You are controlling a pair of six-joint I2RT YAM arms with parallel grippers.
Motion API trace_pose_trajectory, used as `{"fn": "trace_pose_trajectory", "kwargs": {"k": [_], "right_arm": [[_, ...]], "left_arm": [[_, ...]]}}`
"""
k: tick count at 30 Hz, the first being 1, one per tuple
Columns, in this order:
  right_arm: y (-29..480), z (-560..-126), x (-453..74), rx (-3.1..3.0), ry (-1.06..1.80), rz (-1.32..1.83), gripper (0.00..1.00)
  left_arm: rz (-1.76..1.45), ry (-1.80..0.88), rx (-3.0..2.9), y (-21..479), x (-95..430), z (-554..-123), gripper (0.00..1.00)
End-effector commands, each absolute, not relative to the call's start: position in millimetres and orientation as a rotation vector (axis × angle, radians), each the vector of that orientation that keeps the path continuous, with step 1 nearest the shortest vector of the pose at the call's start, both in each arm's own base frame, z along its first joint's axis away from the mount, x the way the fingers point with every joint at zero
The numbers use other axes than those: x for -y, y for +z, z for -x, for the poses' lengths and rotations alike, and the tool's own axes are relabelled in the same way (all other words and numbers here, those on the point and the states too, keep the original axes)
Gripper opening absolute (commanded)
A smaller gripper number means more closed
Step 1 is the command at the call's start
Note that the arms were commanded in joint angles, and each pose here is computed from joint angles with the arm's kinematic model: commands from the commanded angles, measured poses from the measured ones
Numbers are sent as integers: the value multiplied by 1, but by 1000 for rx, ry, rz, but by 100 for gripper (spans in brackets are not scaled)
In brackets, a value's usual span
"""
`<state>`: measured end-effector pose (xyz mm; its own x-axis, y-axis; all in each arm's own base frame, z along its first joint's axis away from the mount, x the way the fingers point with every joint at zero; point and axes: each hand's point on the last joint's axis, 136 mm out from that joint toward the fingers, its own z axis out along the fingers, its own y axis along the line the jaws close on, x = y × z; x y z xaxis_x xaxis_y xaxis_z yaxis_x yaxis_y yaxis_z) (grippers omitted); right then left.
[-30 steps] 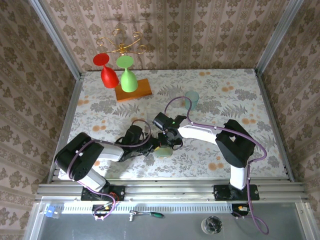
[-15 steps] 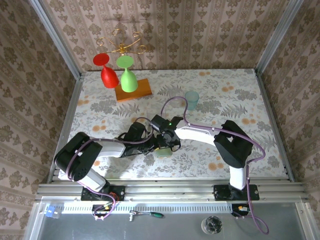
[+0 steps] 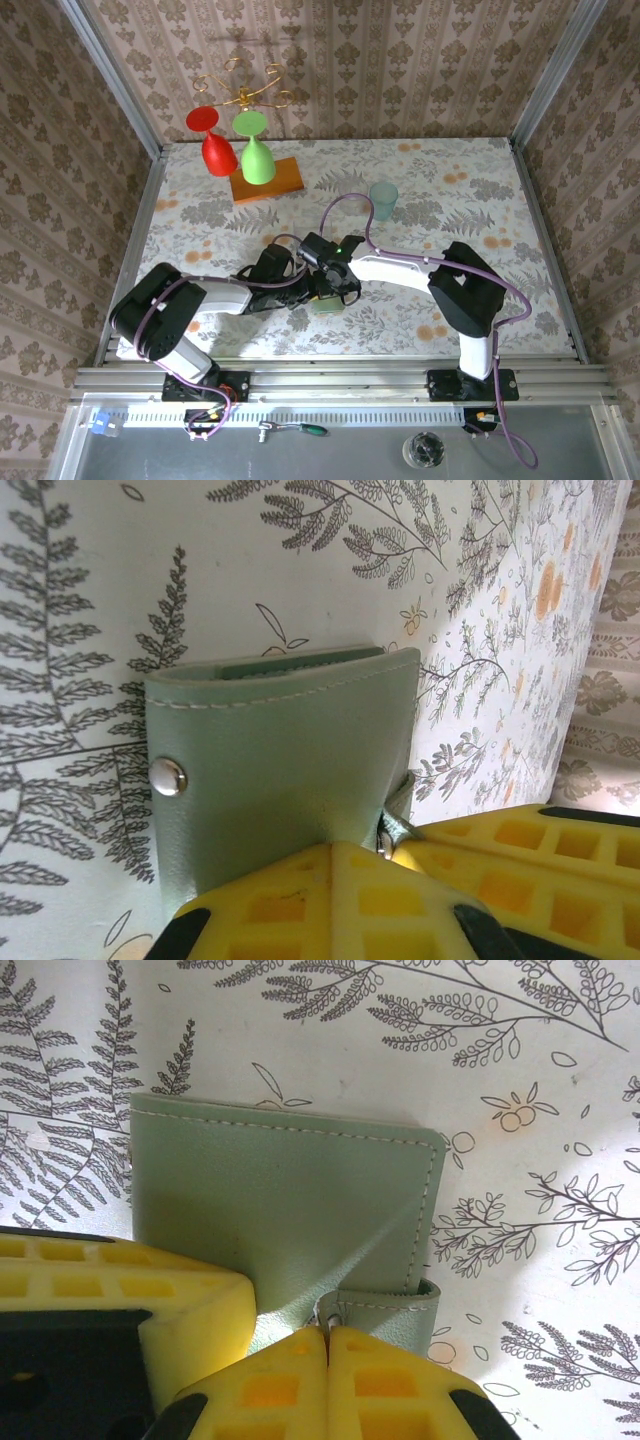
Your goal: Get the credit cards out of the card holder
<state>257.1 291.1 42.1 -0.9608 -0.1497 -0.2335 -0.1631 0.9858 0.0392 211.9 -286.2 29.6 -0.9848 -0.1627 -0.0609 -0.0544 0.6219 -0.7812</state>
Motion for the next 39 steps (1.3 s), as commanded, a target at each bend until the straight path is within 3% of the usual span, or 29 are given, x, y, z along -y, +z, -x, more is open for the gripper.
{"fn": "trace_pose_trajectory", "kwargs": {"k": [1, 15, 21, 25, 39], "right_arm": [[55, -256, -240, -2868, -191, 220, 0], [59, -254, -253, -2893, 53, 161, 0], [57, -252, -260, -2909, 184, 123, 20], [54, -252, -264, -2916, 247, 109, 25], [38, -256, -276, -2948, 367, 79, 28]], "left_arm": [[337, -816, -3057, -49, 219, -165, 0], [276, -1001, -2936, -16, 246, -186, 0], [232, -1088, -2854, 9, 260, -199, 7], [231, -1133, -2801, 22, 267, -207, 16], [206, -1171, -2705, 53, 271, -218, 23]]}}
